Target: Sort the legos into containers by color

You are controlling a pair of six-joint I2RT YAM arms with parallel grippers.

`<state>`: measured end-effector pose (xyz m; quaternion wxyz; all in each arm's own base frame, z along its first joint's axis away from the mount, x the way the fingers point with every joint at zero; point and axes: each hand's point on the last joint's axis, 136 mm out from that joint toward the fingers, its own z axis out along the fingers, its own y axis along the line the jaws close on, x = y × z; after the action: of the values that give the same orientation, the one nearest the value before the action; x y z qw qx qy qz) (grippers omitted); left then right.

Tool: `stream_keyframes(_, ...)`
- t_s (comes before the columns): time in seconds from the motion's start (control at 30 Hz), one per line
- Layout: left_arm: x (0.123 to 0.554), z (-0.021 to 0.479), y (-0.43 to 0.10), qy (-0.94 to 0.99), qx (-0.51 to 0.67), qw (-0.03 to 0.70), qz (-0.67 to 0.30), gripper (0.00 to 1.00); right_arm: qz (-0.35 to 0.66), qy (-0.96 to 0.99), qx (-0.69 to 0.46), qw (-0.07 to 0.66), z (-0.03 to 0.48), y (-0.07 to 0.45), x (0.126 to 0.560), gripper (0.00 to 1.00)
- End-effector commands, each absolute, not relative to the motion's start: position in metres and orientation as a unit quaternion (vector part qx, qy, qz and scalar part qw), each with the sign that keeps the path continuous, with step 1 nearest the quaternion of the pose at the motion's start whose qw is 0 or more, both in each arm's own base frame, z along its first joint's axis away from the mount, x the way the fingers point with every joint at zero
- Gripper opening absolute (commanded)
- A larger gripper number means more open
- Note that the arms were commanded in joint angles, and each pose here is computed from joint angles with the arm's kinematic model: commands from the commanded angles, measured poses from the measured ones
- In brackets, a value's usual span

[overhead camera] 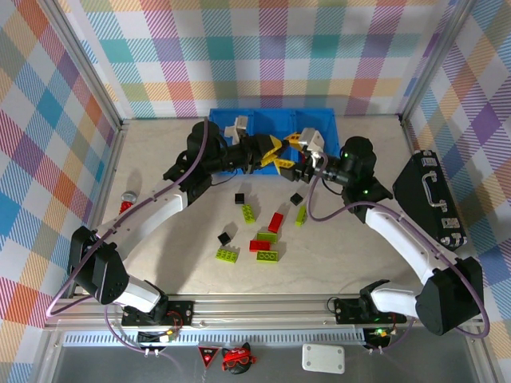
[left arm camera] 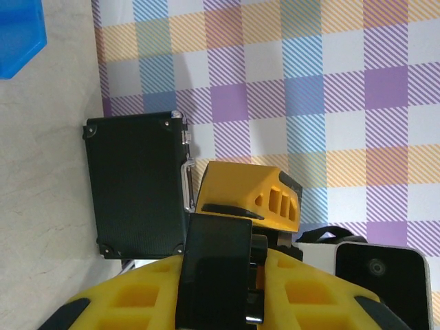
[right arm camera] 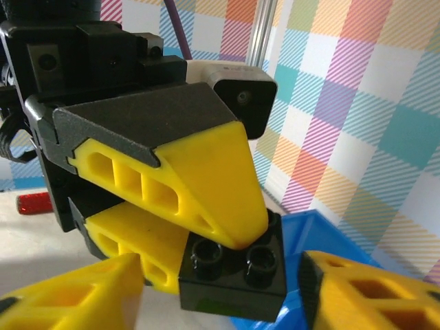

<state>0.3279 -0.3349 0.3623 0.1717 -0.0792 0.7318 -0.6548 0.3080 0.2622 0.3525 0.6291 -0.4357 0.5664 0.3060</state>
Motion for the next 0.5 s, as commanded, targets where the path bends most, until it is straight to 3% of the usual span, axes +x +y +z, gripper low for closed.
stream_keyframes(0.0,0.35,0.365,-0.321,0.735,-0.095,0.196,-0.643,0.21,0.293,0.571,-0.429,0.636,0.362,0.256,0.301,0.71)
stream_keyframes(0.3,0.439,0.284,-0.236,0.836,-0.131,0.271,-0.459,0.21,0.253,0.631,-0.393,0.62,0.331,0.226,0.283,0.74)
stream_keyframes(0.47,0.48,0.221,-0.201,0.888,-0.143,0.265,-0.347,0.21,0.25,0.64,-0.384,0.617,0.324,0.218,0.274,0.73)
